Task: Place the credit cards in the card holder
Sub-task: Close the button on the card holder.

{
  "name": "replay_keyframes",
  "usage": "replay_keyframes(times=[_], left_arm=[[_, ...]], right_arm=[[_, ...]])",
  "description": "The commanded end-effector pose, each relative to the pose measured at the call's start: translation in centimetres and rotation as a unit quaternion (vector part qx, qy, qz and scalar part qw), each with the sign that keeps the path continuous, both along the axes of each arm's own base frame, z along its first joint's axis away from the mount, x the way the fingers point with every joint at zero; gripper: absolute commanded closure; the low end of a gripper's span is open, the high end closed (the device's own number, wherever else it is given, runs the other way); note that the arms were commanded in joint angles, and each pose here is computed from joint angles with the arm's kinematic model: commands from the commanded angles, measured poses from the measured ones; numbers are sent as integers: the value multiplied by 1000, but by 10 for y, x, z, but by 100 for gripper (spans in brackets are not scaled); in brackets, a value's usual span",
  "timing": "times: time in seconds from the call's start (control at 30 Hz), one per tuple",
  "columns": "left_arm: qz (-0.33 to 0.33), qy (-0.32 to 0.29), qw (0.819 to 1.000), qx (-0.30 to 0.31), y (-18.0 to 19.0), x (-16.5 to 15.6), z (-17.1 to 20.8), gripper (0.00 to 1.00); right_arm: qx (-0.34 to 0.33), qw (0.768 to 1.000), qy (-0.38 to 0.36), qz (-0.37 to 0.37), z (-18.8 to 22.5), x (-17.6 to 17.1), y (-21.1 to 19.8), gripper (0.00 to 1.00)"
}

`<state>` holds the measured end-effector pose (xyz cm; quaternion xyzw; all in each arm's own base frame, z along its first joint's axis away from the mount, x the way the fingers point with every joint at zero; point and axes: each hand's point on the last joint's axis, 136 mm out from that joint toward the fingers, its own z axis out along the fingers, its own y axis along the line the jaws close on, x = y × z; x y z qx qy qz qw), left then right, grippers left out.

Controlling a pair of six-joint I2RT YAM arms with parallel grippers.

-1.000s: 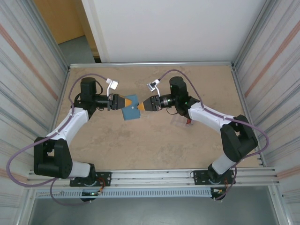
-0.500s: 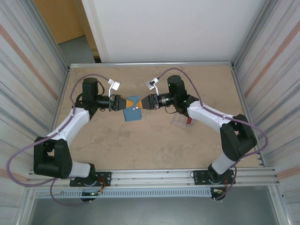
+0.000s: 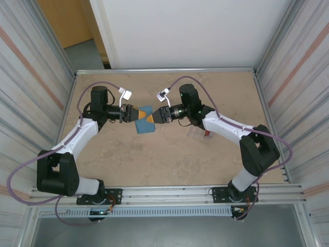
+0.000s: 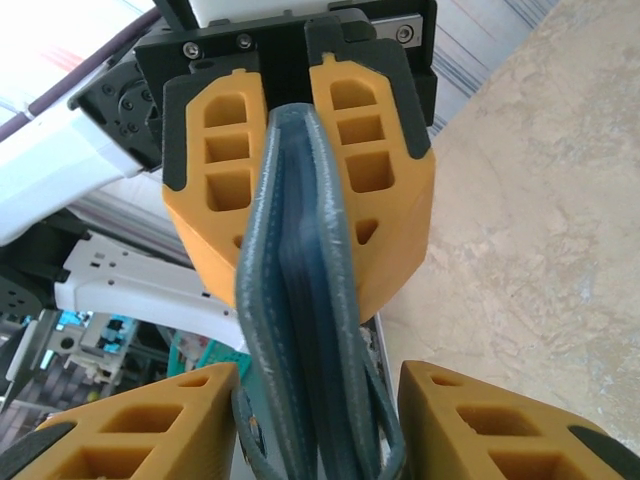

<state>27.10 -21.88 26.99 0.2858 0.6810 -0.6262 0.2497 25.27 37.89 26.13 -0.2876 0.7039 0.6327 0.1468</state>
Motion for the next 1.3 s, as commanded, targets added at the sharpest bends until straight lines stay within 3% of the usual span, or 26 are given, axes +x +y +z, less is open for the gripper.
replay_keyframes(times=[0.0,0.43,0.93,1.27], left_arm=[[-4,-12,1000,0,0,-1,-1,100],[29,-9,999,25,3,8,-14,100],[28,-10,999,24,3,7,-13,100],[28,-10,999,24,3,7,-14,100]], right_arm=[[20,999,-28,22,17,-13,-4,55],[24,999,-28,16,23,-17,-10,51],[22,999,-16,19,19,-16,-4,65],[0,1000,-7,19,6,-14,7,66]])
